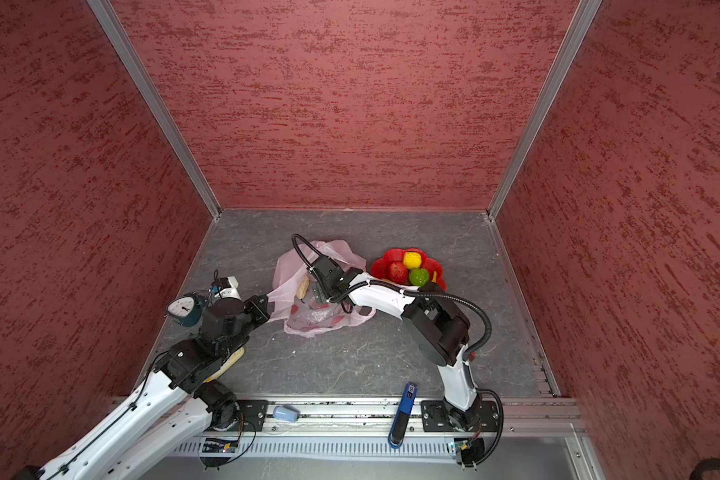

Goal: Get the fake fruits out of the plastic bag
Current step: 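Lower the right gripper into the bag and close on the nearer beige fruit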

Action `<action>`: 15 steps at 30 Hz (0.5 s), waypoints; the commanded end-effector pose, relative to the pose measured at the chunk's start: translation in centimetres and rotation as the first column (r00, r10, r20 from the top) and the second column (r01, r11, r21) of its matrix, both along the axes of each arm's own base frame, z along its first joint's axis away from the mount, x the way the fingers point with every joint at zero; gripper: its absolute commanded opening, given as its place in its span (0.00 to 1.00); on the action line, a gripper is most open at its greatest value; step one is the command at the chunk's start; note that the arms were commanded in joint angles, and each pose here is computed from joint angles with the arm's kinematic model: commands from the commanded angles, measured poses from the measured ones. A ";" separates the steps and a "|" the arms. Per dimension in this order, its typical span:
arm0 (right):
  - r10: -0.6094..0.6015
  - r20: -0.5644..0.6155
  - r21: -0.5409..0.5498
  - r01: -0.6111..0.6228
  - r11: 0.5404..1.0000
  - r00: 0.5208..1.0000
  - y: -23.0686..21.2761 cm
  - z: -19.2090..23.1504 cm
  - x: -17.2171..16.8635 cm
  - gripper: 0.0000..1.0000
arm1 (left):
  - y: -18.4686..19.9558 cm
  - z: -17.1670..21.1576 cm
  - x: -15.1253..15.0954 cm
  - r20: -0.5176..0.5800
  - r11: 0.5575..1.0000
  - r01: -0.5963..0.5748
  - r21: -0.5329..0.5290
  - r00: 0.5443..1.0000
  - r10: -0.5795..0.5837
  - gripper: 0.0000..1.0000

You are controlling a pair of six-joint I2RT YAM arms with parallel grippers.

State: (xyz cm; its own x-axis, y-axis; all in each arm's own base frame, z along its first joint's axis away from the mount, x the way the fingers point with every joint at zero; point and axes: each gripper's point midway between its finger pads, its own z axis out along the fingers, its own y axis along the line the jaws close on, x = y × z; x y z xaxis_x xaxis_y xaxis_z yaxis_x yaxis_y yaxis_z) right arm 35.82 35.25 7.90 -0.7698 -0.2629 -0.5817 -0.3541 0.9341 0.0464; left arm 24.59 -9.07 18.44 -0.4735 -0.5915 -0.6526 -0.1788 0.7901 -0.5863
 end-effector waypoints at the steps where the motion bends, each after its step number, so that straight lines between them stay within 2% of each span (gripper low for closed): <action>1: -0.051 0.016 0.025 0.050 0.998 0.999 -0.2 -0.5 0.9 0.90 | -0.3 0.1 0.1 0.010 1.000 0.007 -0.004 1.000 -0.007 0.03; 4: -0.063 0.008 0.030 0.062 0.998 0.998 -0.2 -0.9 1.1 0.94 | -0.3 0.1 0.1 0.011 1.000 0.009 -0.001 1.000 -0.009 0.03; 15: -0.079 -0.021 0.067 0.080 0.995 0.997 -0.1 -2.4 1.6 0.95 | -0.4 0.0 -0.2 0.008 1.000 0.012 0.004 1.000 -0.012 0.03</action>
State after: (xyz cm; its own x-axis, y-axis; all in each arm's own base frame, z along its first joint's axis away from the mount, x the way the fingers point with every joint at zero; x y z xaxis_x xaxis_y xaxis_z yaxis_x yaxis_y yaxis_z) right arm 36.95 35.24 6.54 -0.7856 -0.1934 -0.5877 -0.3037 0.9481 0.0940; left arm 24.49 -9.58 18.45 -0.4832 -0.5829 -0.6532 -0.1637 0.7931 -0.5866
